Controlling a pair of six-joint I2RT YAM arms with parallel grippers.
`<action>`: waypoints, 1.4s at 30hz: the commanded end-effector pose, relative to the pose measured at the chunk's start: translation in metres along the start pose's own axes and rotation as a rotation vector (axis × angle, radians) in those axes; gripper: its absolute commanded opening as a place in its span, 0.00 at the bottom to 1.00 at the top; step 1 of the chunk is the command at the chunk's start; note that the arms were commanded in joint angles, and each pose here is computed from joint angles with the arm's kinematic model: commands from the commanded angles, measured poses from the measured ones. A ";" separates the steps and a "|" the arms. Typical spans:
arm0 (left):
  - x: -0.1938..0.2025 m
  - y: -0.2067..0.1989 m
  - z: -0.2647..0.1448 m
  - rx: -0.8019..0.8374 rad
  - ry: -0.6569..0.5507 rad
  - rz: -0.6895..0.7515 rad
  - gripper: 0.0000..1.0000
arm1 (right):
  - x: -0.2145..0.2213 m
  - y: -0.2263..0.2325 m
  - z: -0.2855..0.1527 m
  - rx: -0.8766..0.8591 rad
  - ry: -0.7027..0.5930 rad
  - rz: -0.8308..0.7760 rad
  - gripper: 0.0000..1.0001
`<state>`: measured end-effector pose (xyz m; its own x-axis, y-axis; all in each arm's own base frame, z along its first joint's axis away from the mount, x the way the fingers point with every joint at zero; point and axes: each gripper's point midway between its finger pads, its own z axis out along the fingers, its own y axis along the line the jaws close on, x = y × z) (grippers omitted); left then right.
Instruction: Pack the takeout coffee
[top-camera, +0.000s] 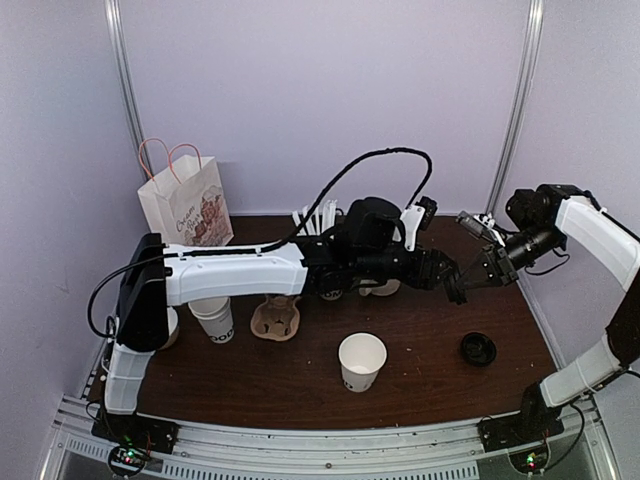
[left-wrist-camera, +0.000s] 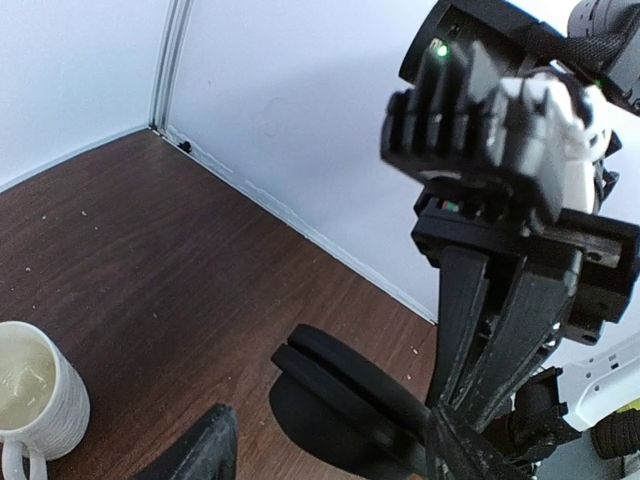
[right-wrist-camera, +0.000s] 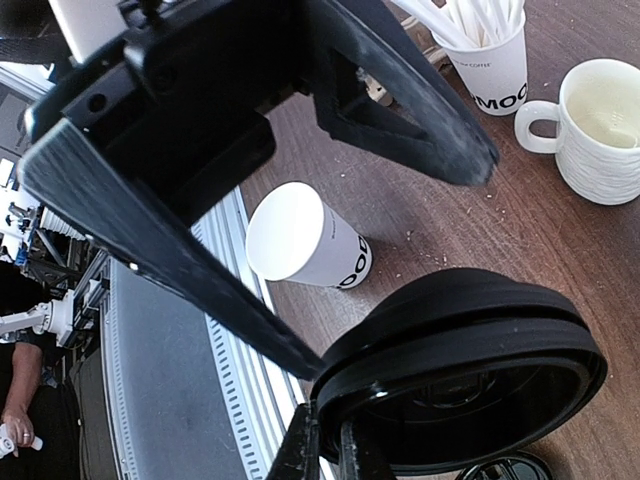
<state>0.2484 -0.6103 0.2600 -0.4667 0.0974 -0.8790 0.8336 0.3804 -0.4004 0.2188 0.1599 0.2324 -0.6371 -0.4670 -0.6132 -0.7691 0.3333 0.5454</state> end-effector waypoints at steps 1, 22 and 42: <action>-0.005 -0.009 0.004 0.042 -0.018 -0.021 0.66 | -0.004 0.010 -0.001 -0.016 -0.033 -0.036 0.00; 0.027 0.025 0.017 -0.100 0.063 0.001 0.64 | -0.014 0.008 -0.016 0.048 -0.067 -0.055 0.00; -0.013 0.006 -0.012 -0.023 -0.072 0.169 0.66 | -0.015 -0.003 -0.024 0.096 -0.120 -0.041 0.00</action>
<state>0.2641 -0.6082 0.2077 -0.4407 0.1935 -0.8765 0.8241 0.4743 -0.3097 0.2309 0.1435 0.2432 -0.6225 -0.4212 -0.6596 -0.7793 0.4113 0.4727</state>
